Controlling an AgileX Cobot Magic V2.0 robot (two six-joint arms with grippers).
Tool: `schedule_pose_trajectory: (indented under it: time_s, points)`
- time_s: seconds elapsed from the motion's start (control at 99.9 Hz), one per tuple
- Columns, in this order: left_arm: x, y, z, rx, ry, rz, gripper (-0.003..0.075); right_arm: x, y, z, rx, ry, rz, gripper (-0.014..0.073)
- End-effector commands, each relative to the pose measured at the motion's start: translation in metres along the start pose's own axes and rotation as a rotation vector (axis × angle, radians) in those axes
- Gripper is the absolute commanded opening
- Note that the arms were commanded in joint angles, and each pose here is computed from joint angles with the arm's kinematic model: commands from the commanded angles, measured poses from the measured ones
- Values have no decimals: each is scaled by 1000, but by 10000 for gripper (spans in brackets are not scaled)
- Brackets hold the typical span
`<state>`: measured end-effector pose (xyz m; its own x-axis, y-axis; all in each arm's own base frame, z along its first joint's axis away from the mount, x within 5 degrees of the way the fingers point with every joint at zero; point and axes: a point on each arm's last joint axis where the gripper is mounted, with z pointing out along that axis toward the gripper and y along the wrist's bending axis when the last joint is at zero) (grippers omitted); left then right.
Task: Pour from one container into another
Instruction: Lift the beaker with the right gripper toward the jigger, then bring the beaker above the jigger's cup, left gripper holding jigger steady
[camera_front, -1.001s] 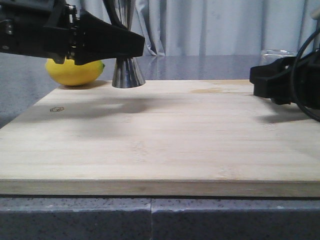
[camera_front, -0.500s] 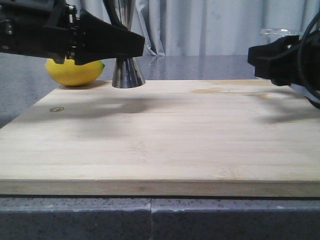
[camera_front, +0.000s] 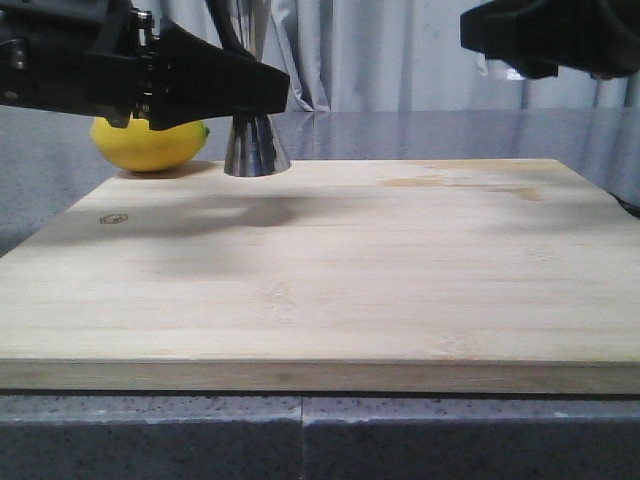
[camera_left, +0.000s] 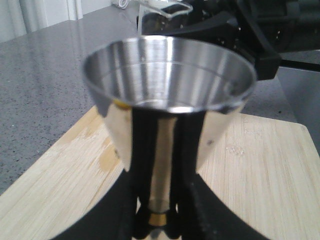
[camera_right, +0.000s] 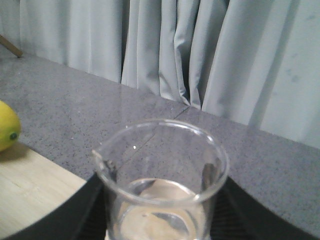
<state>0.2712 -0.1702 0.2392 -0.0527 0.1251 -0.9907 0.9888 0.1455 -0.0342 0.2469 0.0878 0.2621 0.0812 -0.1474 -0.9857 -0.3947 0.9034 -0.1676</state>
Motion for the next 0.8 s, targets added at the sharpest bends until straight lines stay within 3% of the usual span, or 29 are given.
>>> schedule_pose_trajectory:
  time_s: [0.0,0.16,0.791]
  points:
    - [-33,-8,-2,49,-161,32,-19,-36,-4,1,0,-140,-23,184]
    - [-33,-8,-2,49,-161,32,-18,-54,-6,5,-10,-130,-35,184]
    - [-33,-14,3,77,-158,34,-19,-100,31,19,-163,-148,-95,184]
